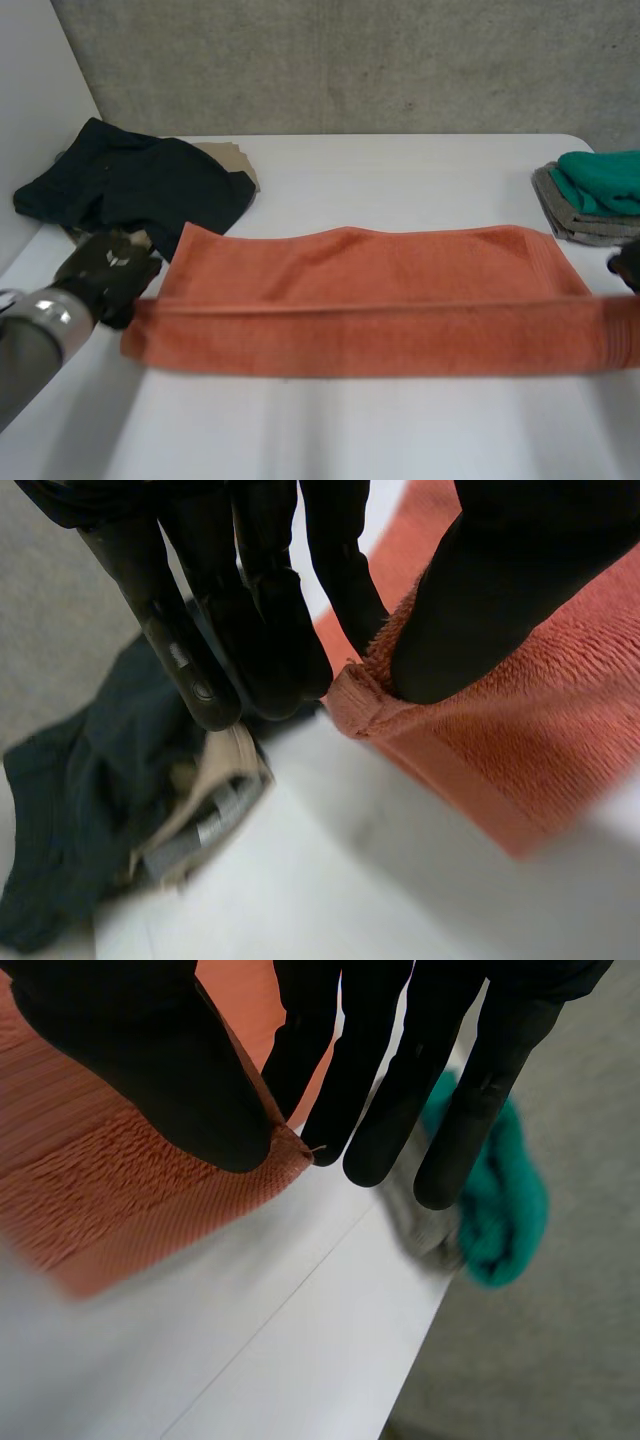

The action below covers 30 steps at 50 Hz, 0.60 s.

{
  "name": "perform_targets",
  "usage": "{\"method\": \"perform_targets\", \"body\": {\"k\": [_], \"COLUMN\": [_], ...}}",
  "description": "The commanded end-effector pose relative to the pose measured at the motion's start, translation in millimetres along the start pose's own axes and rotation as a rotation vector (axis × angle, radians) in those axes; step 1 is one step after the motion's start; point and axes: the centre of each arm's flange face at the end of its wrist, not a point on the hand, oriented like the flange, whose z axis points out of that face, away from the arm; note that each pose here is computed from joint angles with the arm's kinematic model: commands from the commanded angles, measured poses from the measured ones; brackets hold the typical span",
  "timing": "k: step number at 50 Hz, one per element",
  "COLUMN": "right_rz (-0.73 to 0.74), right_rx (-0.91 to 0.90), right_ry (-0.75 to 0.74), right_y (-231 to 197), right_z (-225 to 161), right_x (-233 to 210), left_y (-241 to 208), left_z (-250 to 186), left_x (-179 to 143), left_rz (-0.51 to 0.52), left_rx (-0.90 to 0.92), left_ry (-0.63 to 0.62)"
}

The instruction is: Fold the laundry.

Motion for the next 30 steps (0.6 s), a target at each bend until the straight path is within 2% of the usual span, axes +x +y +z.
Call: {"method": "perform_targets", "body": {"k": [1, 7, 13, 24, 30], "right_rz": [-0.004, -0.029, -0.044, -0.043, -0.035], "right_rx": [0.098, 0.133, 0.177, 0.195, 0.211], "right_ry": [0.103, 0.144, 0.249, 0.331, 0.298], "right_y": [-27, -42, -48, -50, -64], "right_z": [50, 84, 123, 160, 155], "right_x": [-6, -17, -10, -8, -27], "left_y": [-23, -35, -41, -42, -49], "left_z": [59, 106, 156, 190, 186], "left_x": [1, -4, -11, 2, 19], "left_rz": [-0.031, -0.021, -0.017, -0.014, -0.012], "left_rx": [0.084, 0.094, 0.104, 0.106, 0.114], "left_ry": [-0.024, -0.12, -0.22, -0.221, -0.175]}}
